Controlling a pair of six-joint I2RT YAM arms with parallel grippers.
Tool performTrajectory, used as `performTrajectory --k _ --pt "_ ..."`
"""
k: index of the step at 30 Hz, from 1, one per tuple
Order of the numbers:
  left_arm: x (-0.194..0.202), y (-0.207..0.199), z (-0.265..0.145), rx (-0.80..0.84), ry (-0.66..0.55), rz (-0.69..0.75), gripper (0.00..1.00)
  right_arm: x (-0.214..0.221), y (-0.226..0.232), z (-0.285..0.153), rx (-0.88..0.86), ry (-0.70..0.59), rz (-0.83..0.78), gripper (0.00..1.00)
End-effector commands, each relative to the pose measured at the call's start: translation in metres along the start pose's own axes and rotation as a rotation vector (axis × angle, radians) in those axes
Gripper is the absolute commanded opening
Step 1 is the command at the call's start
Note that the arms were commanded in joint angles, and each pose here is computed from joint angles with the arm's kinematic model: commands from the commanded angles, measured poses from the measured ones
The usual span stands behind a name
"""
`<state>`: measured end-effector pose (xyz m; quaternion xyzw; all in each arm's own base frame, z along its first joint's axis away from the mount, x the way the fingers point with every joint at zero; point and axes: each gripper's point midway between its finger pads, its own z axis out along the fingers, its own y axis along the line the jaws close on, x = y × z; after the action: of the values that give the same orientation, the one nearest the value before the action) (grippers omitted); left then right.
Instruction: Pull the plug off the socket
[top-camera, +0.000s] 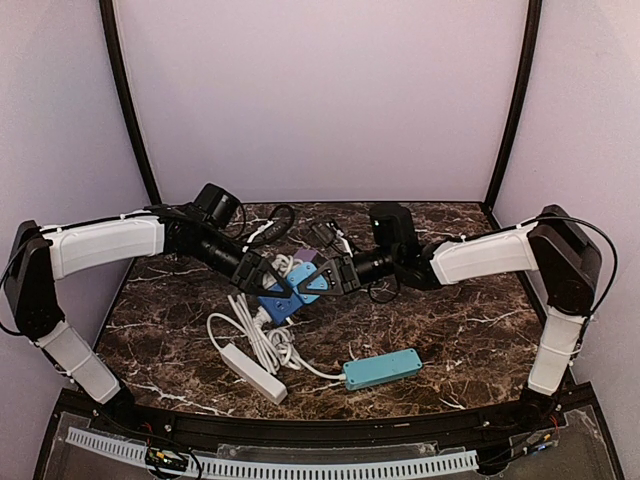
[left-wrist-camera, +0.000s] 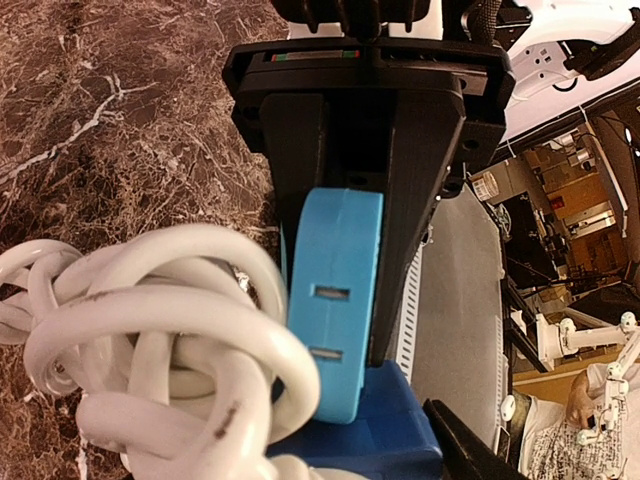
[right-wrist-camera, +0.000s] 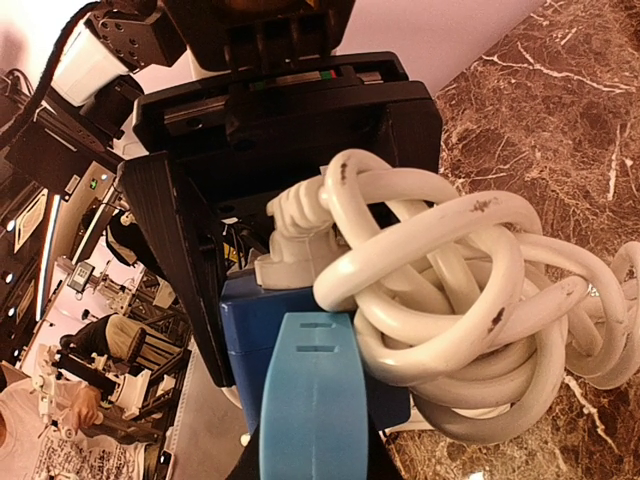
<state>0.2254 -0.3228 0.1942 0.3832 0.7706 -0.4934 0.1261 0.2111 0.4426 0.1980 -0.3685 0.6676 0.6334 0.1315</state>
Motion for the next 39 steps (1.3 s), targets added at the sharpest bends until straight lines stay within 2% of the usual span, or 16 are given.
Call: performTrajectory --k 1,4,13,17,27,39 --pt "-0.025 -0.029 -0.012 0.046 -0.087 0.157 0.5 -0.005 0.026 0.003 -0.093 -0.001 -0.038 0.0" --pt "-0.025 -0.031 -0.013 0.051 -0.089 0.159 0.5 -0.006 0.021 0.003 -0.058 -0.013 -0.045 0.0" --pt "-0.026 -0.036 -0.015 0.068 -0.092 0.162 0.5 0.004 -0.017 -0.003 0.189 0.025 -0.079 0.0" --pt "-0.026 -0.036 -0.015 0.072 -0.092 0.159 0.5 0.006 -0.023 -0.006 0.234 0.032 -0.088 0.0" --pt "-0.025 -0.031 -0.013 0.047 -0.086 0.153 0.5 -0.005 -0.013 -0.004 0.183 0.001 -0.053 0.0" --pt "-0.024 -0.028 -0.012 0.037 -0.082 0.153 0.49 -0.022 0.031 -0.024 -0.039 -0.073 -0.049 0.0"
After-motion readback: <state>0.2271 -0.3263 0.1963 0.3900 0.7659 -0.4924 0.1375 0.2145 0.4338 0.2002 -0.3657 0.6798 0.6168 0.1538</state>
